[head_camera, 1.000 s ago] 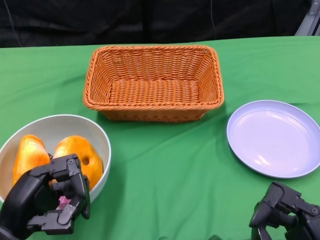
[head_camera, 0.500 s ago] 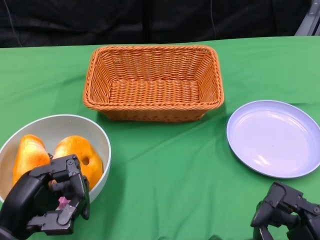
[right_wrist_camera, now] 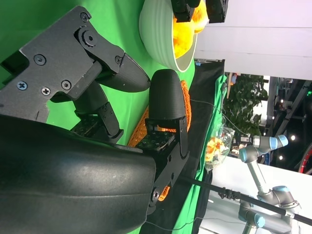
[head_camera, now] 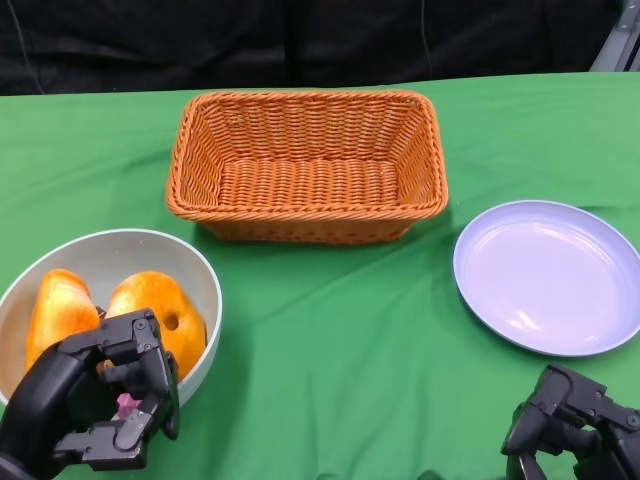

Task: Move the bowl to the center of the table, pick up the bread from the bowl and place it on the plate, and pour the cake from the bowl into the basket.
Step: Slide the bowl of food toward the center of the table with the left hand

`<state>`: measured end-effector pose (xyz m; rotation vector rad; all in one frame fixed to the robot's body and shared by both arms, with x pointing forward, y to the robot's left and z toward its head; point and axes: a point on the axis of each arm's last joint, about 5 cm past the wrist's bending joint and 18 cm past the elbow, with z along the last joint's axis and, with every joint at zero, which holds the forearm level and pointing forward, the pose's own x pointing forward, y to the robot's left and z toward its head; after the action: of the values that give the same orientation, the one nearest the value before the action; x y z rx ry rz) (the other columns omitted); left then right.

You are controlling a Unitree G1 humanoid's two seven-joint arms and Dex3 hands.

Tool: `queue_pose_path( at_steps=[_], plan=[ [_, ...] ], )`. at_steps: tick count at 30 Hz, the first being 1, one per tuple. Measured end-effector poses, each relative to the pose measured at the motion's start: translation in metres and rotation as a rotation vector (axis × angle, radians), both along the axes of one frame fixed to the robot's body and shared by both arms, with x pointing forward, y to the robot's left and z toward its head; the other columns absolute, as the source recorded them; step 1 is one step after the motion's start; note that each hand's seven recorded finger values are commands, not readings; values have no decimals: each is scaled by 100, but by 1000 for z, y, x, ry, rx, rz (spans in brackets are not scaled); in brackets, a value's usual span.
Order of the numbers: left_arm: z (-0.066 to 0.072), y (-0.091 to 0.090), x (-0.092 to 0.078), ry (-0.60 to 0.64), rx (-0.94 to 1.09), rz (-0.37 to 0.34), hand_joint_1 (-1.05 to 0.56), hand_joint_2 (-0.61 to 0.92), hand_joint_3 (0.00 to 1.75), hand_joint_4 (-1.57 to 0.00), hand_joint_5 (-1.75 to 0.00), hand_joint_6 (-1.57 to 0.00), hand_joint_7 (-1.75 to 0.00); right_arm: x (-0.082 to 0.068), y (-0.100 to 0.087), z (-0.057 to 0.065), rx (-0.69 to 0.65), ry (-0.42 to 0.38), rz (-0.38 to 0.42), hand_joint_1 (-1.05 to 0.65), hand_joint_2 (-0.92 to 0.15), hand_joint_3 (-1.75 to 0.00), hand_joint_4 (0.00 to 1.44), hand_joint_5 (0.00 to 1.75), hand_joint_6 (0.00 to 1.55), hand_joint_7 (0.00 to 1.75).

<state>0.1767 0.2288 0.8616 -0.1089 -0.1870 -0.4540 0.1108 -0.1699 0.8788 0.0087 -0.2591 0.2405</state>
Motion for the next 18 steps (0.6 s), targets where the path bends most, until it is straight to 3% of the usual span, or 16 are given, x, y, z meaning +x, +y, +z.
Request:
queue_pose_path(
  at_steps=[7,13,15,16,18],
  plan=[
    [0,2,0,-6,-9,5,4,56,129,-80,-175,-71,-157,0,0,0,1,0,1,-11,-39,-134,80,175,66,157],
    [7,2,0,-41,-7,13,0,55,128,-76,-170,-72,-146,-1,0,0,1,-3,0,-11,-38,-135,80,175,66,157],
    [11,3,-1,-63,-16,38,-11,61,102,-72,-150,-76,-112,-1,1,0,2,-3,1,-9,-38,-135,80,175,65,158],
    [14,5,-1,-82,-28,54,-13,62,98,-72,-147,-77,-106,-2,1,0,2,-1,1,-9,-39,-135,80,175,65,158],
    [21,10,0,-126,-45,92,-26,79,48,-74,-112,-80,-63,-2,1,0,4,-2,2,-6,-40,-136,80,175,65,158]
  ],
)
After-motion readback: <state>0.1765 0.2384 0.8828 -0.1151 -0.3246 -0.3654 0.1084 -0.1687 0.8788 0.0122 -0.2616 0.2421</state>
